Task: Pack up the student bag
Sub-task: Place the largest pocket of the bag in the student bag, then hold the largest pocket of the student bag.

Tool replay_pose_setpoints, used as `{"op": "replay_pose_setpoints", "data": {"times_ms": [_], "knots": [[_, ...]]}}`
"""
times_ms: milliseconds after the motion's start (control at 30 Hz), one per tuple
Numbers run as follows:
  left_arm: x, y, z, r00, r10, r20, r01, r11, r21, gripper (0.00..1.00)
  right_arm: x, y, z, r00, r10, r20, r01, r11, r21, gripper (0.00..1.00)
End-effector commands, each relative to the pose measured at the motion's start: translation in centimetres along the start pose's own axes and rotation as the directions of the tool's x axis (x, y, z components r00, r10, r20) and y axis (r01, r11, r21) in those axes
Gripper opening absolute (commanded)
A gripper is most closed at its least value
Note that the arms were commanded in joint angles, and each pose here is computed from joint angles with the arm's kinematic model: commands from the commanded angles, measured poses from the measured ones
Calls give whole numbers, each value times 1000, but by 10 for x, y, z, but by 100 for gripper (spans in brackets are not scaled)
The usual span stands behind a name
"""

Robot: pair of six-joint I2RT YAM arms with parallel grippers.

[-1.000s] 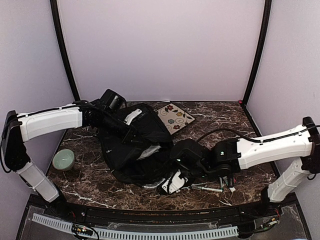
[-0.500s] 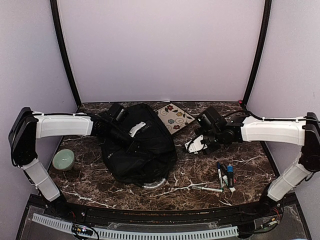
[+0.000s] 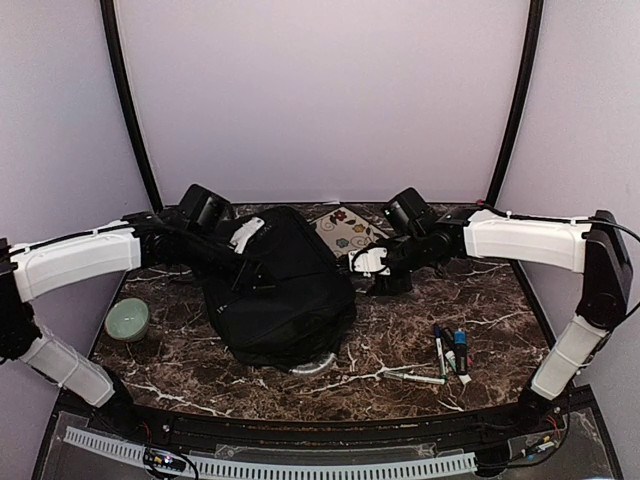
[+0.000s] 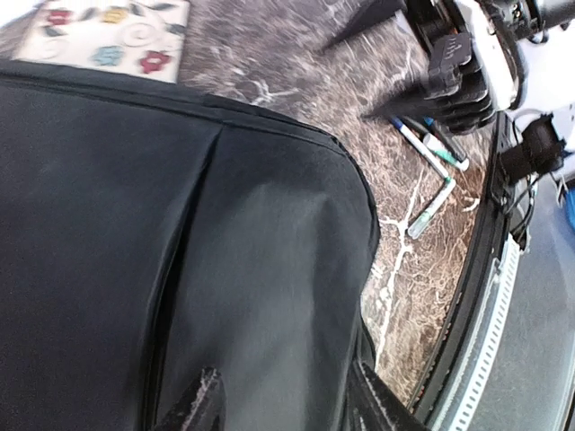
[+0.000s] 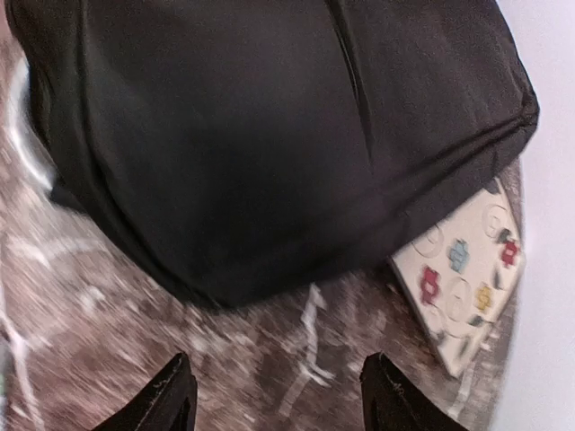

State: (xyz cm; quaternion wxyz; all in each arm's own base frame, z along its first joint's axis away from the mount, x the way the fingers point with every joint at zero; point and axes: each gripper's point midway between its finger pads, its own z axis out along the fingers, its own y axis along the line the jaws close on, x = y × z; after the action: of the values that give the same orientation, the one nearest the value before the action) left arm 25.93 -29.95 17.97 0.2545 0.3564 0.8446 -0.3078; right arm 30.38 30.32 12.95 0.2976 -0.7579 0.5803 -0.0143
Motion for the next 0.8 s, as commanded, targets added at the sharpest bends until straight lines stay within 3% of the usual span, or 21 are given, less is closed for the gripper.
{"op": "replay_pose_setpoints", "data": {"times_ms": [0, 133, 300, 400, 500, 600, 700, 767], "knots": [[10, 3, -40, 988, -96, 121, 109, 988, -107, 51, -78, 33, -23, 799, 544, 254, -428, 813, -394, 63], [38, 4, -61, 970, -177, 167, 201, 970, -139, 52, -87, 33, -27, 794, 535, 289, -406, 820, -403, 64], [88, 11, -65, 951, -284, 123, 305, 931, -200, 51, -100, 20, -31, 781, 532, 328, -391, 825, -408, 63], [109, 19, -75, 940, -328, 91, 340, 898, -280, 51, -114, 9, -44, 753, 550, 362, -391, 816, -426, 63], [123, 17, -73, 926, -371, 72, 377, 886, -270, 52, -125, -6, -44, 704, 600, 380, -438, 788, -434, 60], [140, 28, -70, 898, -440, 16, 417, 836, -356, 53, -129, -11, -24, 682, 659, 318, -496, 735, -462, 49], [159, 34, -61, 854, -517, -48, 455, 789, -413, 52, -141, -4, -9, 666, 697, 266, -485, 676, -555, 16], [169, 37, -56, 835, -547, -50, 473, 762, -443, 52, -143, 3, 4, 660, 712, 238, -483, 646, -591, 15]]}}
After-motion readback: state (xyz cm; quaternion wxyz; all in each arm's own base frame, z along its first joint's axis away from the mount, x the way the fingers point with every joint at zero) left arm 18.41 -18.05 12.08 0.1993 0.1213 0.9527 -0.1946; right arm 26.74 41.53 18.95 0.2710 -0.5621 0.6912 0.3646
